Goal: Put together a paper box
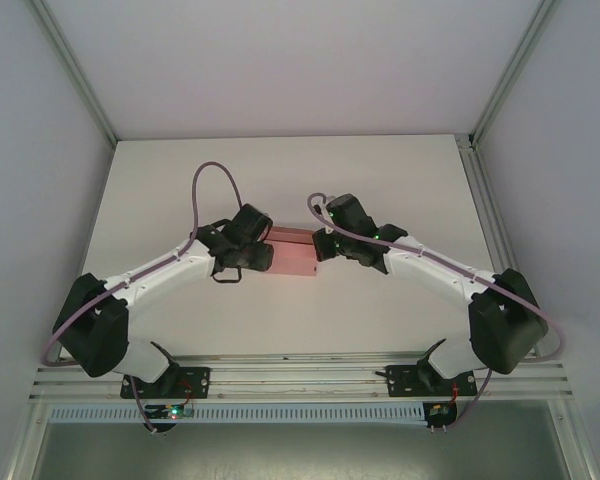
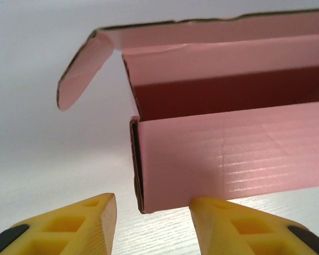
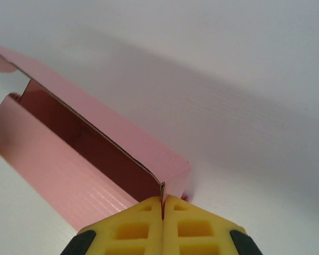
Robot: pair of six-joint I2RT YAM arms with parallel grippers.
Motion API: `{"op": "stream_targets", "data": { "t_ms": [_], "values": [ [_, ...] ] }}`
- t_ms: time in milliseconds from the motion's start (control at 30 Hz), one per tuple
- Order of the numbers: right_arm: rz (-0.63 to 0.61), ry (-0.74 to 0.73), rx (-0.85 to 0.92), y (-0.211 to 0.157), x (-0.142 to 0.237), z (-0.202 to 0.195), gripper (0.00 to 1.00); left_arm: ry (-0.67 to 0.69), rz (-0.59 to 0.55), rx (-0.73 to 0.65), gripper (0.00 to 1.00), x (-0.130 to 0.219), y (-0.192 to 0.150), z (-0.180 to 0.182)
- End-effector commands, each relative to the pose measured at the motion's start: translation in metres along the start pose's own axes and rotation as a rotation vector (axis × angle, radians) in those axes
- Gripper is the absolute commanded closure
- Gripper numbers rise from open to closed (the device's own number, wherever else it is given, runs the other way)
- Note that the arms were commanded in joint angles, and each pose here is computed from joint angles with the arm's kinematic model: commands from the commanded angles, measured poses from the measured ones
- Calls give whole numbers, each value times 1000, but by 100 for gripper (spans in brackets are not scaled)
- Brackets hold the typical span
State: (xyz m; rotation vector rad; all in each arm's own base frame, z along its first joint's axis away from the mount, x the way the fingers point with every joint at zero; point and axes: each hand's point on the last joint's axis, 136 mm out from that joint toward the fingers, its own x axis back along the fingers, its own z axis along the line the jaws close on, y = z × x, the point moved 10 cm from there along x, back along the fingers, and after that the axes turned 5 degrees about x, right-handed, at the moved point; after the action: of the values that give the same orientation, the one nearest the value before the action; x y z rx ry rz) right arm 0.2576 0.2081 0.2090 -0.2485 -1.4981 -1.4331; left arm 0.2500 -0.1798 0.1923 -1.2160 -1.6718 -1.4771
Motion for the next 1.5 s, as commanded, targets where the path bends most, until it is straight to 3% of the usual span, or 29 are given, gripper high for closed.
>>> {"op": "stream_targets", "data": {
  "t_ms": [0, 133, 333, 567, 867, 1100, 1467],
  "values": [
    [136, 162, -16, -10, 9, 16, 100, 63, 143, 40, 56, -34, -24, 10],
    [210, 144, 12, -8, 10, 13, 100, 46, 147, 43, 56, -40, -21, 8],
    [156, 39, -34, 15, 11, -21, 100, 57, 168, 25, 58, -47, -18, 5],
    [243, 238, -15, 20, 7, -17, 100, 55, 175, 49, 58, -56, -13, 1],
    [239, 428, -53, 41, 26, -37, 100, 82, 164, 48, 59, -60, -6, 1],
    [340, 312, -95, 25, 9, -49, 100, 65, 159, 50, 59, -65, 1, -4],
    [117, 115, -185, 28, 3, -50, 100, -5, 186, 36, 60, -63, -5, -6]
  ]
}}
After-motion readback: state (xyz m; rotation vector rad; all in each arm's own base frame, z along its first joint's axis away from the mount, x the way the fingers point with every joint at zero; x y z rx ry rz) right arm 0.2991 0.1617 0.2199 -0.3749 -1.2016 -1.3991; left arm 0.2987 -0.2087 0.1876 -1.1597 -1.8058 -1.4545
